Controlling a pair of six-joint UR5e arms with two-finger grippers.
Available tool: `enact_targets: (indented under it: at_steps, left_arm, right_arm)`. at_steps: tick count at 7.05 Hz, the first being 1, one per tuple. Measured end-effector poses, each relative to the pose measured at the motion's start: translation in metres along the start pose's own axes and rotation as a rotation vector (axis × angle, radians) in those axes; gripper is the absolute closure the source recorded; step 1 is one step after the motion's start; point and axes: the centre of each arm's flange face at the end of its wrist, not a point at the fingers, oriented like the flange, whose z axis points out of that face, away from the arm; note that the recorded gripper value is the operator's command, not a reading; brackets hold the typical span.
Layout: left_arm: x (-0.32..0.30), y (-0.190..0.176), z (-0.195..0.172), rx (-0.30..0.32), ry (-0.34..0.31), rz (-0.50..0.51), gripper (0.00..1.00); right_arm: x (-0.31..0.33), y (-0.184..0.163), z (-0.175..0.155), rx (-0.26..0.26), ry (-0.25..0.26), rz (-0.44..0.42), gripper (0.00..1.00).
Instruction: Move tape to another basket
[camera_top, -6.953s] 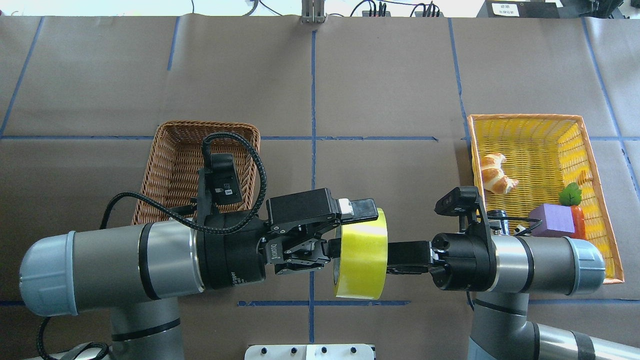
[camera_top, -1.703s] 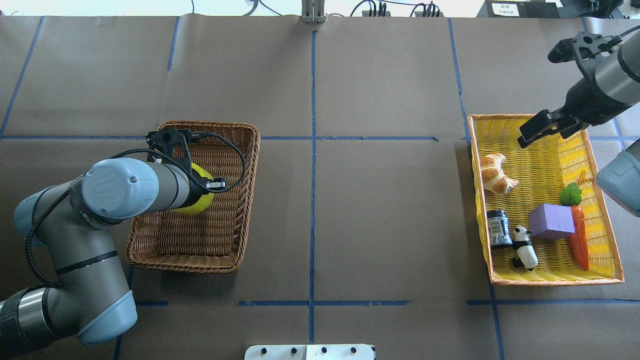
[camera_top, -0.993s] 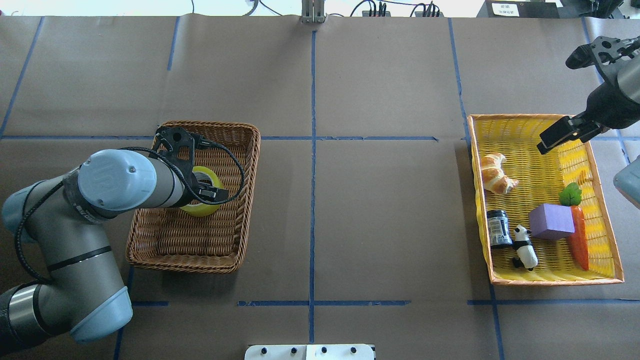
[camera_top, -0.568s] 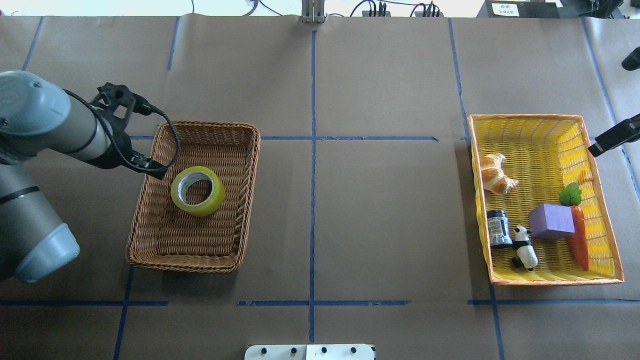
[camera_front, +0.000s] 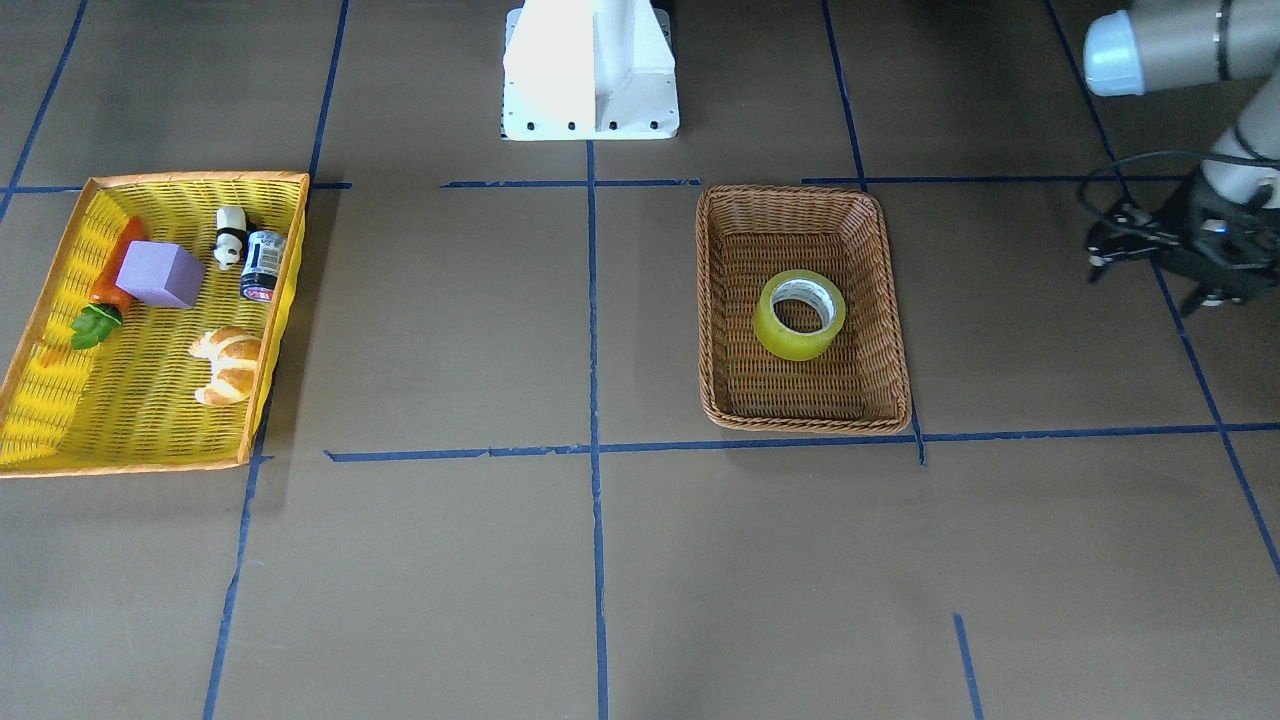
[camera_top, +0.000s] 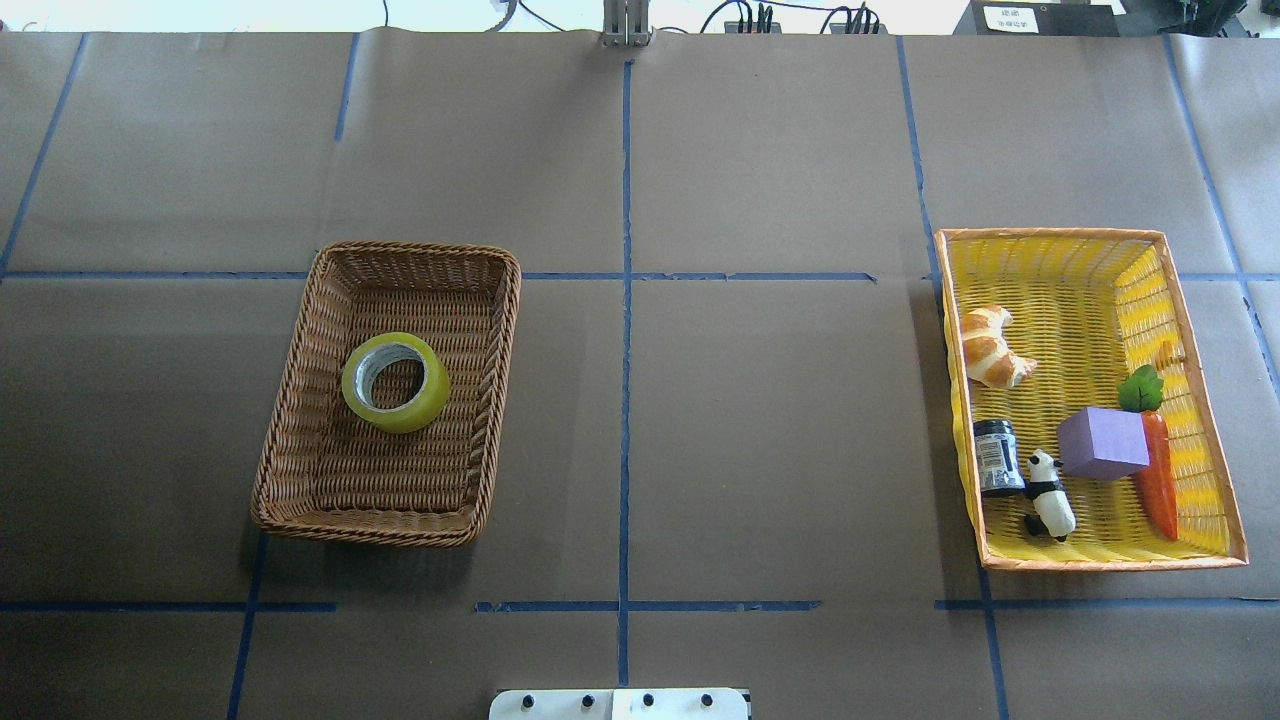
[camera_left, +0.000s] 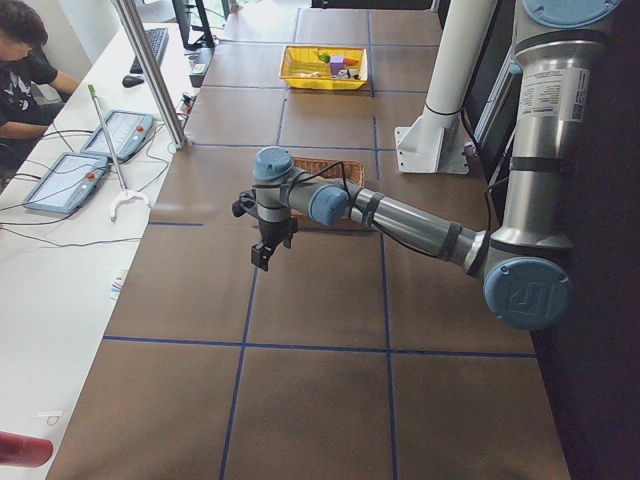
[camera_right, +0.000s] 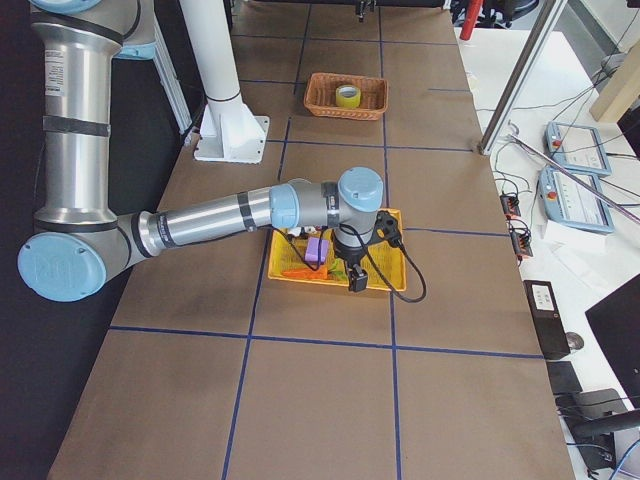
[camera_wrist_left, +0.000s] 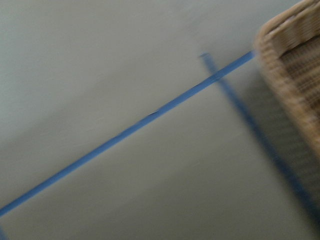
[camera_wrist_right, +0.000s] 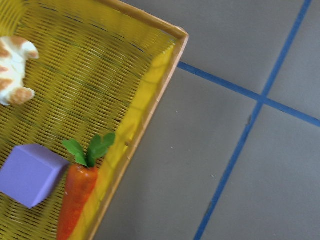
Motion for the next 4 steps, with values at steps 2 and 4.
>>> enact_targets:
  at_steps: [2,4]
  left_arm:
    - [-0.075,0.075,-0.024,-0.002,0.041,-0.186,0.00]
    - [-0.094,0.132,-0.013,-0.036,0.064,-0.284,0.00]
  right_arm:
    - [0.042,0.040,0.004,-0.006,0.000,0.092,0.00]
    - [0.054,0.064,0.010,-0.017,-0.006,0.141,0.00]
